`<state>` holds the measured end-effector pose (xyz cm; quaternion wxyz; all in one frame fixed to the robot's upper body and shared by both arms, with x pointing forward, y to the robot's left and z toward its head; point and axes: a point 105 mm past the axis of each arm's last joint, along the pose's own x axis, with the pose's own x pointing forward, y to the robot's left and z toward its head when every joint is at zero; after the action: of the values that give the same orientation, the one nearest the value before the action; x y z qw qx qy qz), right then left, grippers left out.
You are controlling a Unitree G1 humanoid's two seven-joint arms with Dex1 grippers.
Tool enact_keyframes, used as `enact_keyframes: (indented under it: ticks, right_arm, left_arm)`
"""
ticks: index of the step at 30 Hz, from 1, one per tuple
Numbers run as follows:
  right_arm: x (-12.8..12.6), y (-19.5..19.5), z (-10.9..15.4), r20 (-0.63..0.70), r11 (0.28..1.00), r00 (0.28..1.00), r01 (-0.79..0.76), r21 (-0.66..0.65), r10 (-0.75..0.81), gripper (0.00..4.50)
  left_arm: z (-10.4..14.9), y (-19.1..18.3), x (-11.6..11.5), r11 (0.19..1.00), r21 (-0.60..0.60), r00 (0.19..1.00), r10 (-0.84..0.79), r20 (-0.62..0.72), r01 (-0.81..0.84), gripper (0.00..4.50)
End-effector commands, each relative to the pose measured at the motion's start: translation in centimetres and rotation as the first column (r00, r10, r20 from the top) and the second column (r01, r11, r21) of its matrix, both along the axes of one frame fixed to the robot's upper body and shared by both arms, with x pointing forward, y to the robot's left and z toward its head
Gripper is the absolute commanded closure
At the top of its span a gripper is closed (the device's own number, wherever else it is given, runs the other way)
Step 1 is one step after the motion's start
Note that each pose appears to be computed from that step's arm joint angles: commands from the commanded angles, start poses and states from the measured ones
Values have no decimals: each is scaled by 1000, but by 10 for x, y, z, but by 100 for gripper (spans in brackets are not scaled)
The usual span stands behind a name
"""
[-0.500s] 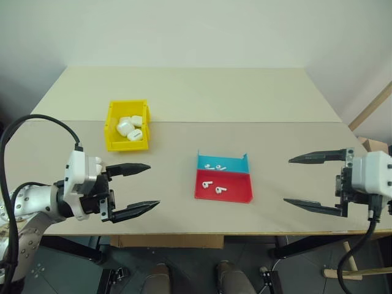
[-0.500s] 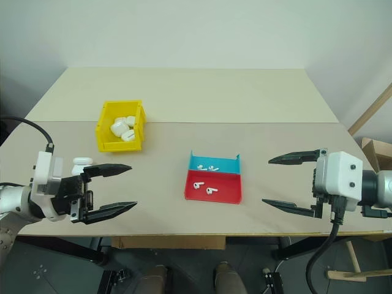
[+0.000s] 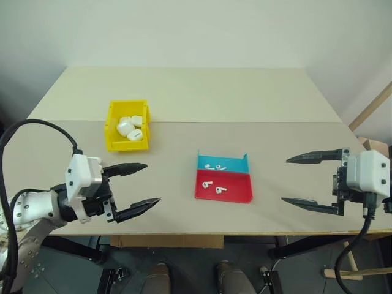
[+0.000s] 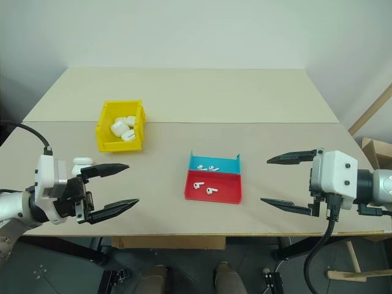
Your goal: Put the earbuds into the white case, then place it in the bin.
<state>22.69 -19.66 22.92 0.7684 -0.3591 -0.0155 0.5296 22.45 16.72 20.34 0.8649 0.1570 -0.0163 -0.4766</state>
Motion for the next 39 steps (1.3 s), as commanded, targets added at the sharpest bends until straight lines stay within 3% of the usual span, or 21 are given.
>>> enact_keyframes:
  ticks: [1,7,10,17,27,34,39]
  right_arm:
    - [1,2,9,52,1000,999,3,-17,-2,2]
    - [8,2,10,62,1000,998,21,-11,-20,2]
    - [13,4,13,67,999,997,39,-5,-39,2]
    - [14,2,8,48,999,998,51,-13,-50,2]
    - [12,3,7,19,997,997,71,-20,-71,2]
    - [12,1,-2,-13,994,994,104,-31,-105,2]
    - [13,2,-2,-25,993,993,115,-25,-116,2]
  left_arm:
    - [7,0,6,992,48,993,110,51,-113,0]
    - [-1,12,22,935,132,944,326,45,-329,0]
    - [-8,21,33,890,191,904,426,-29,-413,0]
    - [-11,48,65,699,307,670,712,-212,-646,0]
    - [-6,86,79,567,344,476,820,-317,-748,0]
    - [-11,124,81,383,414,255,908,-332,-826,0]
    - [0,130,88,362,415,204,903,-378,-835,0]
